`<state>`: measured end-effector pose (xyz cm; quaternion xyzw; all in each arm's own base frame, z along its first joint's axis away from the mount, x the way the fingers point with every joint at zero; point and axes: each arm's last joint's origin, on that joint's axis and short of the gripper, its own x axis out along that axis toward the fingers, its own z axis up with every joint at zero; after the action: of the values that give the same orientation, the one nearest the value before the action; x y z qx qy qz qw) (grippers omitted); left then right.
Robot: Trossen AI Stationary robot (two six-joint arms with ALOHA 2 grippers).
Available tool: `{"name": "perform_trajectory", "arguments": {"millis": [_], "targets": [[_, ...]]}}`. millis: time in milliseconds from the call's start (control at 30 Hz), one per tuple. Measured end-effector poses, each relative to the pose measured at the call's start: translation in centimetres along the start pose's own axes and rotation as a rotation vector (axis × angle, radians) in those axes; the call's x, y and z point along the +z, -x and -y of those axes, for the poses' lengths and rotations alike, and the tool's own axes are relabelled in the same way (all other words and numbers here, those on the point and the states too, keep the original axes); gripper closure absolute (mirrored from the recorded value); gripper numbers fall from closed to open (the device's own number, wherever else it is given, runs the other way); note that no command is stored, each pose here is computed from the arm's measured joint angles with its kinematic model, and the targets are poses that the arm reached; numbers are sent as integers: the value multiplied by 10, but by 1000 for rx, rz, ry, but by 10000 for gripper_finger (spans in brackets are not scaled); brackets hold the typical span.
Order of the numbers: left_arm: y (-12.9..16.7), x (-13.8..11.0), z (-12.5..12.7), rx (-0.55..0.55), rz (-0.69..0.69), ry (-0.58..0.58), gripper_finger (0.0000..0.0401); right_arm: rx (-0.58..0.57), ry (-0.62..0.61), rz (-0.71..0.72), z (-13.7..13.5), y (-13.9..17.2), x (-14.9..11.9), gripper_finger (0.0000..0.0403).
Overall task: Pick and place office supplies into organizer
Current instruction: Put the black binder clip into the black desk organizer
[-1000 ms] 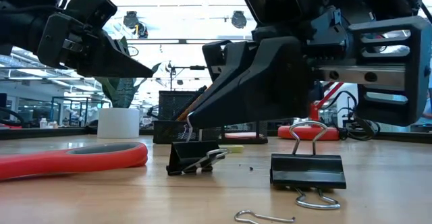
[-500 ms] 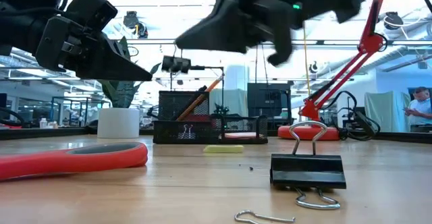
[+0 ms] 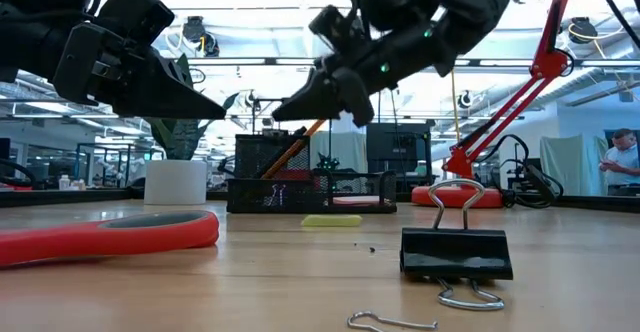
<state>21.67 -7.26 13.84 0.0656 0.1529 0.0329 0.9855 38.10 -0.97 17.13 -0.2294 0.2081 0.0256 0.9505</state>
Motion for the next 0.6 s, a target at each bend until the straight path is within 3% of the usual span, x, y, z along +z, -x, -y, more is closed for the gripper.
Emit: {"name": "perform_trajectory", "arguments": {"millis": [600], "targets": [[0, 0, 0, -1, 2, -6, 364, 4, 10, -62, 9, -16, -29, 403]]}}
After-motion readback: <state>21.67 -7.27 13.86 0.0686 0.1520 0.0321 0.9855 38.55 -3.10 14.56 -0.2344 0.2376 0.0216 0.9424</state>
